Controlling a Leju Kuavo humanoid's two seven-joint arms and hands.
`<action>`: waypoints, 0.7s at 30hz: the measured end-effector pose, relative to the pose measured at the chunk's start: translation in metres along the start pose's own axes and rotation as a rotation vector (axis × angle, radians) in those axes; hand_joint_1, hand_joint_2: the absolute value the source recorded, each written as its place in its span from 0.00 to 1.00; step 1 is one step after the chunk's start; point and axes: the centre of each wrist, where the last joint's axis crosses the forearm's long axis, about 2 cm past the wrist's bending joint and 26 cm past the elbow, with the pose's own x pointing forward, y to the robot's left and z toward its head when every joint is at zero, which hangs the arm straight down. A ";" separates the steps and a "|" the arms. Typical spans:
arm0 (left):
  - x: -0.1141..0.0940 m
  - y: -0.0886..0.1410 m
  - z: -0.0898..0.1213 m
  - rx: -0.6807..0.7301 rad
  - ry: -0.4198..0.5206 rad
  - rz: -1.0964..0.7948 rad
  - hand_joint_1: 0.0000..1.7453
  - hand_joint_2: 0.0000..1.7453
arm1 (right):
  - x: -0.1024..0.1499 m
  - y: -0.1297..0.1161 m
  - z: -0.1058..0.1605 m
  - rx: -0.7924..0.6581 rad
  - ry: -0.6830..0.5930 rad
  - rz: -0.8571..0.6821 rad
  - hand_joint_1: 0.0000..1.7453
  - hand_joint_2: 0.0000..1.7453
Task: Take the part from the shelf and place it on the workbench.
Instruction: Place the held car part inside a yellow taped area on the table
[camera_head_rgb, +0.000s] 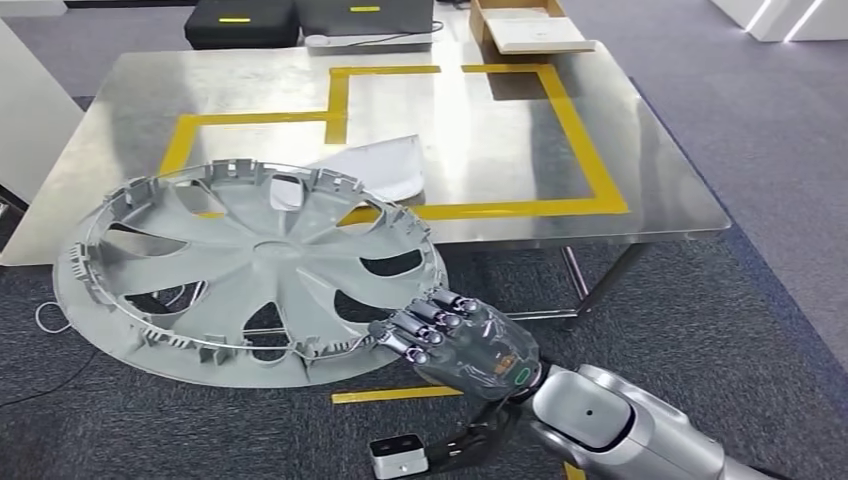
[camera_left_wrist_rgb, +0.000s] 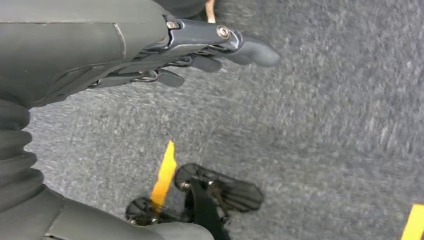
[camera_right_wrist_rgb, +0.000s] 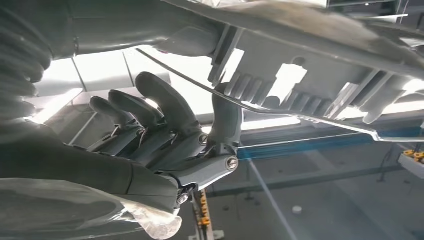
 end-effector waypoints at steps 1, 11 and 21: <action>0.000 0.000 0.000 0.001 0.000 0.000 0.00 1.00 | 0.000 0.000 0.000 0.000 0.001 0.001 1.00 1.00; 0.000 0.000 0.000 -0.003 0.001 0.001 0.00 1.00 | 0.001 0.000 0.003 0.007 0.007 -0.003 1.00 1.00; 0.002 0.002 -0.002 -0.007 -0.004 -0.008 0.00 1.00 | -0.007 -0.002 0.001 -0.005 0.019 0.016 1.00 1.00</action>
